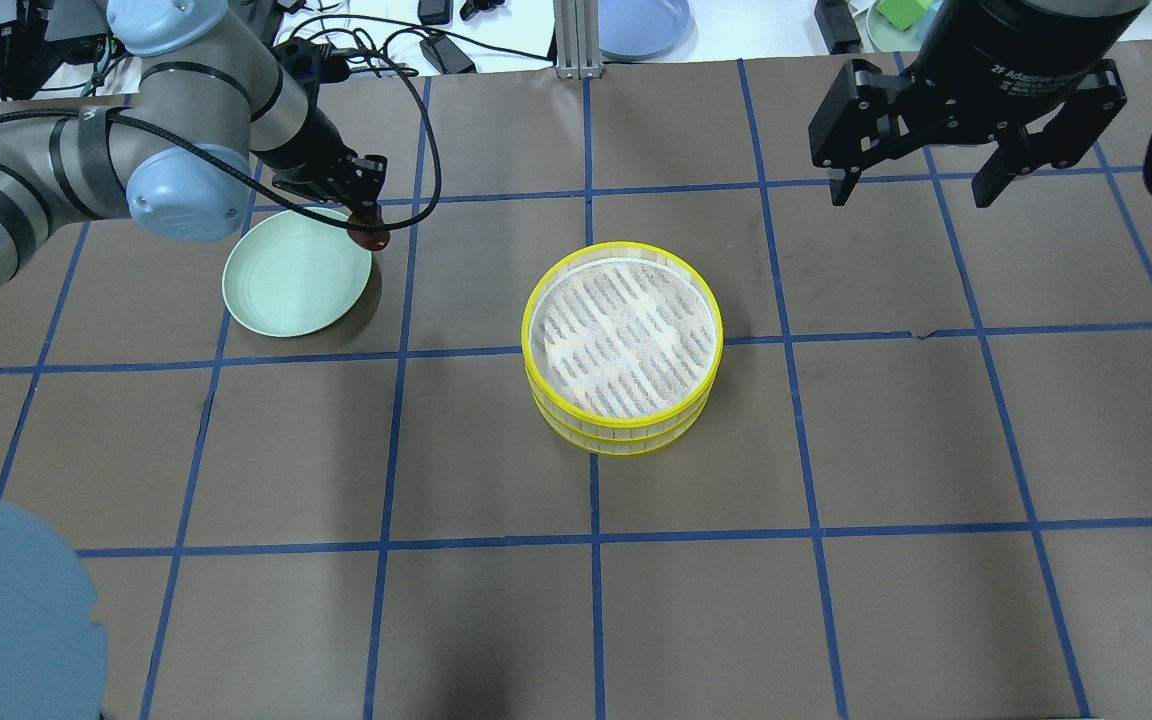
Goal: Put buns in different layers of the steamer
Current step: 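Carry the brown bun with the left gripper and drop it onto the top layer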
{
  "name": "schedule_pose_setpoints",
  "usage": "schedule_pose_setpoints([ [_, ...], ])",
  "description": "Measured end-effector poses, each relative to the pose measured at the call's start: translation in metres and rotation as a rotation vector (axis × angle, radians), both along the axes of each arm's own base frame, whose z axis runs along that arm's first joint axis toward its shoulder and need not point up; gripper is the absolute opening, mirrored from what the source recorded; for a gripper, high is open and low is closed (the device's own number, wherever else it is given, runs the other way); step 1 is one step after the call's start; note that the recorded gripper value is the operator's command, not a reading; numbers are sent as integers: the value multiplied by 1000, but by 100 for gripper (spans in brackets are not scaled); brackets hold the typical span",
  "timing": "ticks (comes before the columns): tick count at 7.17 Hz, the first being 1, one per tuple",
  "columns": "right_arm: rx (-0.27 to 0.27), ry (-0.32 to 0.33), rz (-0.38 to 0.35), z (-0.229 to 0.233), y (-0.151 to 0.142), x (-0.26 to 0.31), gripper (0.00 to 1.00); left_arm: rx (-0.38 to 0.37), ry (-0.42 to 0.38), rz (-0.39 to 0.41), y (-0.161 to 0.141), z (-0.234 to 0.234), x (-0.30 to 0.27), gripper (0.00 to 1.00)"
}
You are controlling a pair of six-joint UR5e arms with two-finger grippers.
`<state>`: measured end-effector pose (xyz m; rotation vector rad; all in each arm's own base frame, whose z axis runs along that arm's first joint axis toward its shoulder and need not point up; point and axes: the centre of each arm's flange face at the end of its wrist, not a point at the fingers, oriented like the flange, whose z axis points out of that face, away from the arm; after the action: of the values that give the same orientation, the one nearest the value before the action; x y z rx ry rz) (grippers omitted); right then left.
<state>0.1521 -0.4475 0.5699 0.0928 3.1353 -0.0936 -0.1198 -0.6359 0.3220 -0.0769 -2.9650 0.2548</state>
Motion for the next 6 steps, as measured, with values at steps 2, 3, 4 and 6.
schedule_pose_setpoints([
  [2,-18,-1,8,-7,-8,0,100,18,88,85,20,21,-57,0],
  [3,-24,3,10,-8,-9,0,100,34,127,110,34,28,-91,0],
  [4,-25,4,11,-10,-9,0,100,53,149,122,47,30,-125,0],
  [6,-23,7,13,-11,-9,0,100,100,164,147,69,21,-171,54],
])
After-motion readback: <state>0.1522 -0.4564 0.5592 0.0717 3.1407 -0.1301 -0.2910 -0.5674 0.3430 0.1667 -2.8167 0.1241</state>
